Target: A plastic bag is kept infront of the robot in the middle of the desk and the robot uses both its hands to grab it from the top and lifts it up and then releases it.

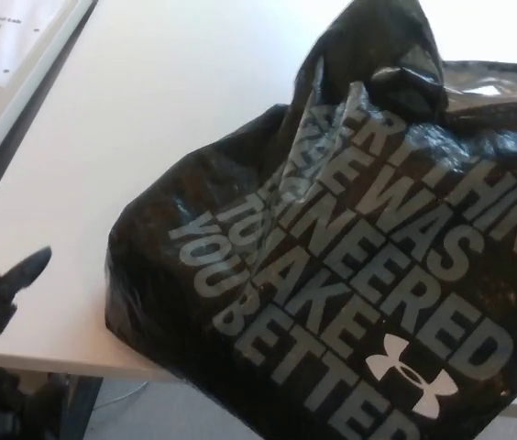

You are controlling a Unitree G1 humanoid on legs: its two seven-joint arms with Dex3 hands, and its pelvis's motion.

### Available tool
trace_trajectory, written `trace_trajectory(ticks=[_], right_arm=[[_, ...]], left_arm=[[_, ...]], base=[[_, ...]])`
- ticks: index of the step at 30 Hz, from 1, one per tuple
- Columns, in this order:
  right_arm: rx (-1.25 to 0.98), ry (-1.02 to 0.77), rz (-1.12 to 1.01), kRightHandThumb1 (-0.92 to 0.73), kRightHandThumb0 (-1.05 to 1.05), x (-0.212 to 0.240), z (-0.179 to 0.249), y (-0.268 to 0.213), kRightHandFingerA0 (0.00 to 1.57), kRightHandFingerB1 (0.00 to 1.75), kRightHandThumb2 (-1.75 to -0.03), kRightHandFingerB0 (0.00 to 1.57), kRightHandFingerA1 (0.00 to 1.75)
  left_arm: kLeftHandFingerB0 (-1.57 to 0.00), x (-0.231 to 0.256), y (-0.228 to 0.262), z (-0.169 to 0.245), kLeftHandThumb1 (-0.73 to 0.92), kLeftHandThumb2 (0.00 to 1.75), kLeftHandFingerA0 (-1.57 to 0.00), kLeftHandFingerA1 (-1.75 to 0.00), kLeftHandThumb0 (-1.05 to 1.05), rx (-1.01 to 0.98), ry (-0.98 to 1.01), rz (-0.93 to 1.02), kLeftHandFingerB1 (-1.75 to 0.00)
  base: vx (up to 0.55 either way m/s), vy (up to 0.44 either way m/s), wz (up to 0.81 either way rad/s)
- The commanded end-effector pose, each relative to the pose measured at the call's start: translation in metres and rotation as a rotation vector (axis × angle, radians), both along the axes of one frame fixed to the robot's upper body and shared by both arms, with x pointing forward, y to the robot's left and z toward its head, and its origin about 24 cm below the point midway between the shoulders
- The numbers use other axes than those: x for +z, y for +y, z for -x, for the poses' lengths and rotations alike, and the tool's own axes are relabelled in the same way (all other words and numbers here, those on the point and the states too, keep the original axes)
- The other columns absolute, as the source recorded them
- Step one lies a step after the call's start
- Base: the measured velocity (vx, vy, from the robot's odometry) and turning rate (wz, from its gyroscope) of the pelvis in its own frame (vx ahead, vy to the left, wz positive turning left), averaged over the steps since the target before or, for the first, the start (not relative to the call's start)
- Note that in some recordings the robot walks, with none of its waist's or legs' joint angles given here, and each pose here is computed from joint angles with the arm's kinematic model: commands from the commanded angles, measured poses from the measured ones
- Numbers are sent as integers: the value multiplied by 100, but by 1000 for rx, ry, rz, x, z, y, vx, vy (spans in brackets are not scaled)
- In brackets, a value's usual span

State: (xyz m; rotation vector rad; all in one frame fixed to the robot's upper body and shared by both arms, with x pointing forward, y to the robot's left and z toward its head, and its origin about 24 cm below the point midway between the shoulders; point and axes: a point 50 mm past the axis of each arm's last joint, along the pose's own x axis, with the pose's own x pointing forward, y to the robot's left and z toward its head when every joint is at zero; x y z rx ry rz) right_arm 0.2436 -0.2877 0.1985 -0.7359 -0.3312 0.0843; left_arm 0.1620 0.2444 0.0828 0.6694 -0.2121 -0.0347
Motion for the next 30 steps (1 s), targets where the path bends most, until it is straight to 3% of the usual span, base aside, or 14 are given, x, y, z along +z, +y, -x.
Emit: trace_trajectory(ticks=[1, 5, 6, 7, 8, 9, 10, 11, 13, 14, 15, 28, 29, 30], right_arm=[[177, 118, 28, -65, -105, 10, 42, 9, 1, 0, -111, 0, 27], [180, 127, 25, -66, -104, 8, 49, 3, 0, 2, -112, 0, 20], [179, 125, 22, -68, -105, 8, 51, 3, 0, 2, -114, 0, 22], [178, 125, 18, -68, -105, 9, 52, 3, 0, 2, -114, 0, 22], [196, 97, 34, -73, -105, 10, 54, 1, 0, 5, -115, 0, 16], [190, 82, 8, -70, -105, 10, 56, -1, 0, 3, -113, 0, 18], [172, 68, -20, -67, -105, 8, 59, -2, 2, 0, -113, 0, 38], [153, 57, -41, -67, -105, 7, 61, -4, 2, 0, -113, 0, 38], [137, 64, -57, -62, -96, 4, 70, -7, 4, 7, -113, 0, 48], [124, 68, -52, -86, -104, 5, 75, -7, 15, 9, -66, 0, 41], [125, 69, -48, -66, -99, 7, 79, -8, 0, 7, -114, 5, 45], [116, 103, -97, -64, -90, 6, 131, -49, 19, 11, -109, 0, 52], [89, 90, -71, -84, -96, 6, 136, -50, 20, 20, -65, 0, 35], [73, 75, -72, -64, -95, 5, 143, -52, 15, 14, -105, 5, 47]], left_arm=[[-2, 13, 4, 35, 66, 103, -6, -43, -83, -49, -68, 146, -37], [-2, 11, 2, 39, 65, 102, -13, -47, -82, -56, -63, 151, -39], [0, 11, 2, 40, 46, 106, 0, -49, -38, -57, -66, 151, -48], [0, 11, 2, 40, 46, 106, 0, -49, -38, -57, -70, 148, -48], [-13, 11, 2, 40, 83, 65, -15, -30, -79, -53, -75, 155, -27], [0, 10, 1, 41, 46, 105, 0, -49, -37, -53, -80, 157, -48], [-13, 10, 0, 42, 80, 65, -15, -31, -80, -59, -81, 160, -26], [-13, 10, -1, 43, 80, 65, -15, -31, -80, -64, -82, 164, -26], [-3, 9, -3, 47, 70, 105, -3, -42, -88, -72, -78, 150, -34], [-1, 9, -3, 48, 67, 105, -4, -44, -81, -74, -77, 150, -37], [0, 8, -3, 50, 67, 105, -10, -46, -83, -74, -77, 151, -37], [-5, 5, -1, 64, 64, 104, 0, -38, -75, -67, -89, 185, -32], [-11, 5, -1, 66, 67, 103, -3, -35, -81, -63, -90, 178, -29], [-11, 5, -1, 67, 66, 103, -2, -35, -81, -63, -85, 187, -30]], base=[[0, 0, 0], [0, 0, 0], [0, 0, 0], [0, 0, 0], [0, 0, 0], [0, 0, 0], [0, 0, 0], [0, 0, 0], [0, 0, 0], [0, 0, 0], [0, 0, 0], [0, 0, 0], [0, 0, 0], [0, 0, 0]])
